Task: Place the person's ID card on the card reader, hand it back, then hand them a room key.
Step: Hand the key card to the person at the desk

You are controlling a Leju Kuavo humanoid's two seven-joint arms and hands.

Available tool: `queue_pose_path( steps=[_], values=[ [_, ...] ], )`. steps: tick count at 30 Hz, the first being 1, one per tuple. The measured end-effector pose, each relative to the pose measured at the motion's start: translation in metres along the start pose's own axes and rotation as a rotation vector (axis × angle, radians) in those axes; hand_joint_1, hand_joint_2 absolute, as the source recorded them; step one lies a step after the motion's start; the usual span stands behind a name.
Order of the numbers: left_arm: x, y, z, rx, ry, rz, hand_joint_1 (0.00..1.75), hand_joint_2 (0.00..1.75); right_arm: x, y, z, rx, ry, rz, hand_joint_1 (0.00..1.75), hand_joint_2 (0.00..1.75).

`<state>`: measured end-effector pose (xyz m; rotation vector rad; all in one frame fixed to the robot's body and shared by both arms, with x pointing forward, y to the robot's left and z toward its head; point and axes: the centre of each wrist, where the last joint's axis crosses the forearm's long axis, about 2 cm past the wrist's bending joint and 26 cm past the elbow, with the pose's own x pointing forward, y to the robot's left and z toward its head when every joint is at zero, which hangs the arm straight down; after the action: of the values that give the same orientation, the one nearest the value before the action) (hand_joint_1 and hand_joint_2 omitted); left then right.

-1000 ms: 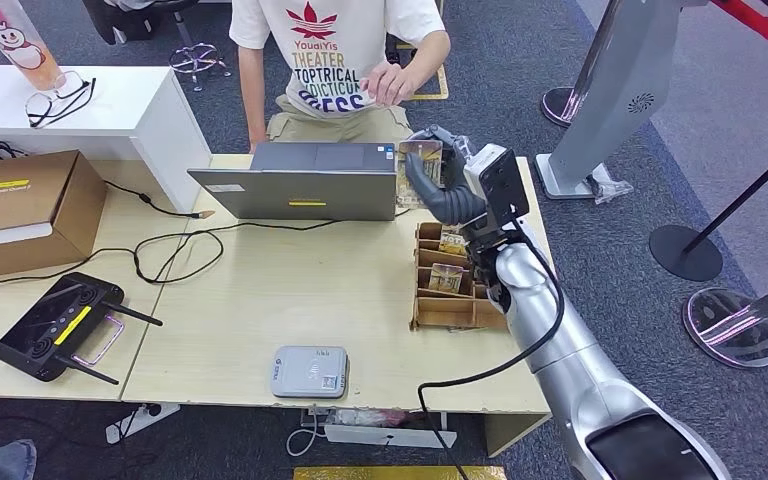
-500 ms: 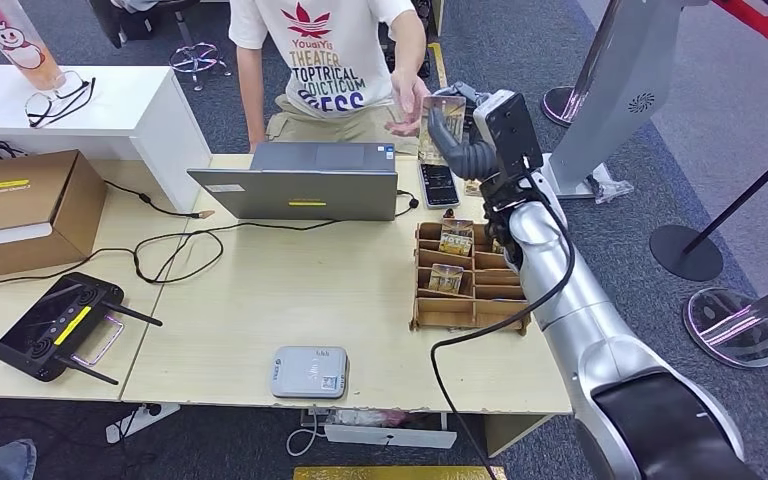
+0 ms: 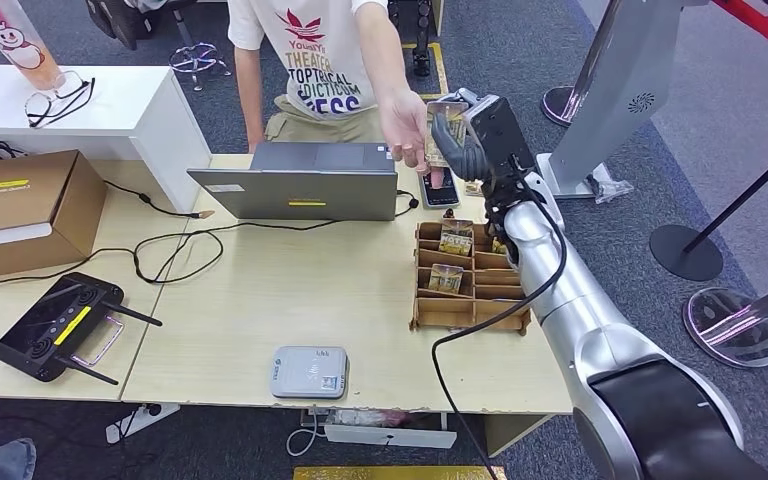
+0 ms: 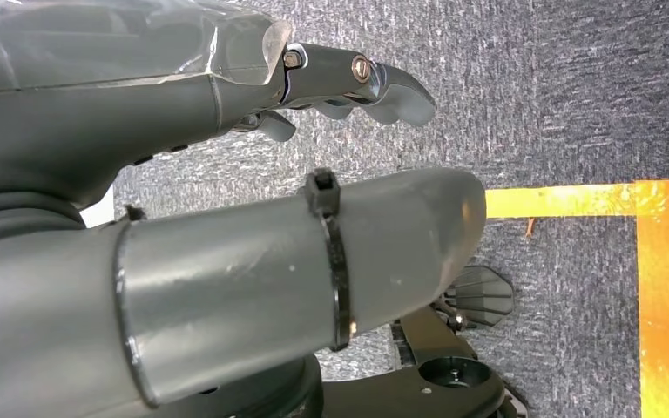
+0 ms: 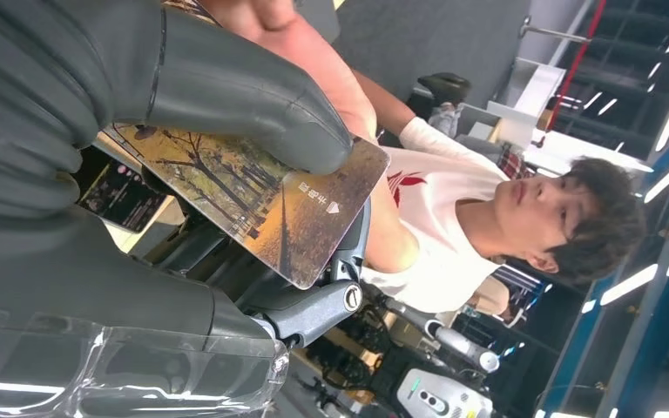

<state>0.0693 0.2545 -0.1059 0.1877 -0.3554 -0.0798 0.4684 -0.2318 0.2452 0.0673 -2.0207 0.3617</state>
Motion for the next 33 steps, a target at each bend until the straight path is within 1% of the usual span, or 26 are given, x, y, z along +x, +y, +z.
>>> queue_pose_path(
  steps=[2,3,6,7,8,15,33],
  values=[
    [0.0,0.0,0.0,0.0,0.001,0.0,0.0,0.0,-0.001,0.001,0.0,-0.003,0.008,0.005,1.71,1.75],
    [0.0,0.0,0.0,0.001,0.001,0.0,0.0,0.0,-0.002,0.002,0.0,-0.005,0.011,0.006,1.49,1.75],
    [0.0,0.0,0.0,0.002,0.001,0.0,0.0,0.0,-0.003,0.003,0.0,-0.01,0.018,0.021,0.23,1.75],
    [0.0,0.0,0.0,0.002,0.001,0.0,0.0,0.0,-0.003,0.004,0.0,-0.01,0.02,0.03,0.02,1.75],
    [0.0,0.0,0.0,0.003,0.001,0.0,0.0,0.0,-0.003,0.005,0.0,-0.011,0.022,0.038,0.0,1.75],
    [-0.001,0.0,0.0,0.008,0.002,0.002,0.0,0.0,-0.006,0.014,0.001,0.001,0.04,0.055,0.0,1.75],
    [-0.003,0.0,0.001,0.007,-0.001,0.001,0.0,0.0,-0.008,0.017,0.002,0.007,0.046,0.065,0.0,1.75]
  ],
)
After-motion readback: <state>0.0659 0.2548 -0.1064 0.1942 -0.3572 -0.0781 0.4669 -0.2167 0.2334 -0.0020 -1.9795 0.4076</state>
